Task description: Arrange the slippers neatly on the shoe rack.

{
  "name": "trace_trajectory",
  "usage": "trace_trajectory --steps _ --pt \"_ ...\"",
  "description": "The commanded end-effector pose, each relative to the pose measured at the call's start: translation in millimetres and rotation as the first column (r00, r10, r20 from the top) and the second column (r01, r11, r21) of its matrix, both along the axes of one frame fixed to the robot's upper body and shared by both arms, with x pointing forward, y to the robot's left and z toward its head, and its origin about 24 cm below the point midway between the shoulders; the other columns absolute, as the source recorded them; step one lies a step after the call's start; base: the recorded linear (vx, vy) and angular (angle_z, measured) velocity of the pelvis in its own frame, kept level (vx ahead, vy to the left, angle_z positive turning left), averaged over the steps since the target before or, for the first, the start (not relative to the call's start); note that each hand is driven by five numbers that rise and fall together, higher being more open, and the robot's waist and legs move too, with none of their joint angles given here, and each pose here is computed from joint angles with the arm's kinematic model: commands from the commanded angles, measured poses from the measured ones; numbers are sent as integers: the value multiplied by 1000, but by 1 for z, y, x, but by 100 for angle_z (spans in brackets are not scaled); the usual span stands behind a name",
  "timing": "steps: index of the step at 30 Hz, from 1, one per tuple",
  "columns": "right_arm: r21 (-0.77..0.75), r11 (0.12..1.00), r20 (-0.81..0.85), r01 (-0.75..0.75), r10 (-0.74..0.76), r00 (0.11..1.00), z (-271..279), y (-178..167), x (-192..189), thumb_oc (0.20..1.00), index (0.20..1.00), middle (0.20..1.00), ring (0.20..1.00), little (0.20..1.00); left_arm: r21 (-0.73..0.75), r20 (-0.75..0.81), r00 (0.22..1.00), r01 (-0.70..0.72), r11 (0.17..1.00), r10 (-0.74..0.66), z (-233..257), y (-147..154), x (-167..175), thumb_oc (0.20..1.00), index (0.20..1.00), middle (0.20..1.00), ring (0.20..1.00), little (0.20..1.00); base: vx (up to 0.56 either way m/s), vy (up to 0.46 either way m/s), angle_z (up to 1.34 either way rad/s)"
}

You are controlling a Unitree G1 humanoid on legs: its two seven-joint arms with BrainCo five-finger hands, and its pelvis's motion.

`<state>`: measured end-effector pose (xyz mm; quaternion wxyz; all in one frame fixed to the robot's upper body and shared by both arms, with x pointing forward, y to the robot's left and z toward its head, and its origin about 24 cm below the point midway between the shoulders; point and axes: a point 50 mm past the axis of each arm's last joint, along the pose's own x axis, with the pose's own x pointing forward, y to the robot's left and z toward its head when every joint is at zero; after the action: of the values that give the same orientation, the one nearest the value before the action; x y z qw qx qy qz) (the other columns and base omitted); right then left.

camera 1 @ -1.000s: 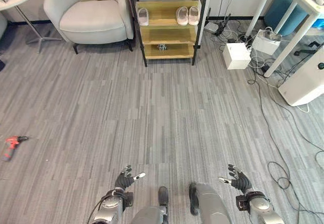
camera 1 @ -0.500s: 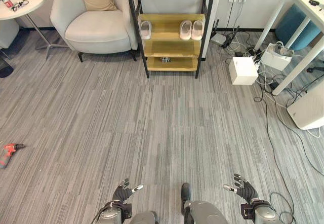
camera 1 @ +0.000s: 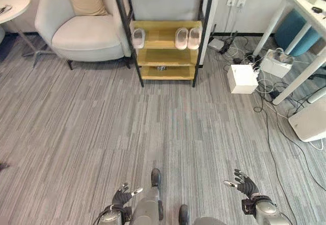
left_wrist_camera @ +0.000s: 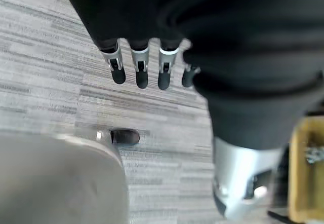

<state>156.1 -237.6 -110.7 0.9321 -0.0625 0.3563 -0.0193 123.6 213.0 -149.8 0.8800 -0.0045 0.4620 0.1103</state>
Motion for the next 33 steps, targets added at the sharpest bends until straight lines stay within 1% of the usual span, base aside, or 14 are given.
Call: trace_trajectory --steps 1,7,9,17,19,24,30,33 --pt "39 998 109 -43 39 993 14 12 17 1000 1000 1000 1000 1000 34 98 995 33 999 -37 13 7 23 1000 1000 1000 1000 1000 294 178 -21" --pt "49 998 94 -25 21 995 11 13 14 1000 1000 1000 1000 1000 31 125 990 63 998 -66 17 2 31 1000 1000 1000 1000 1000 242 153 9" --pt "53 999 89 -8 3 996 11 11 15 1000 1000 1000 1000 1000 24 159 985 69 997 -72 21 0 39 1000 1000 1000 1000 1000 448 49 18" --pt "31 999 86 9 -12 996 11 6 13 1000 1000 1000 1000 1000 51 180 978 99 994 -106 25 -1 54 1000 1000 1000 1000 1000 362 -97 26" --pt "43 999 80 29 -32 996 10 2 8 1000 1000 1000 1000 1000 45 157 980 119 992 -125 21 -5 49 1000 1000 1000 1000 1000 480 -189 56" --pt "43 998 103 47 -51 993 15 -8 9 1000 1000 1000 1000 1000 20 163 976 141 990 -143 21 -12 48 1000 1000 1000 1000 1000 359 -175 33" --pt "22 999 103 47 -49 993 17 -12 13 1000 1000 1000 1000 1000 15 175 975 138 990 -138 22 -15 52 1000 1000 1000 1000 1000 259 -107 -24" --pt "21 999 101 44 -46 994 16 -12 10 1000 1000 1000 1000 1000 27 161 976 146 989 -149 21 -13 47 1000 1000 1000 1000 1000 250 20 -21"
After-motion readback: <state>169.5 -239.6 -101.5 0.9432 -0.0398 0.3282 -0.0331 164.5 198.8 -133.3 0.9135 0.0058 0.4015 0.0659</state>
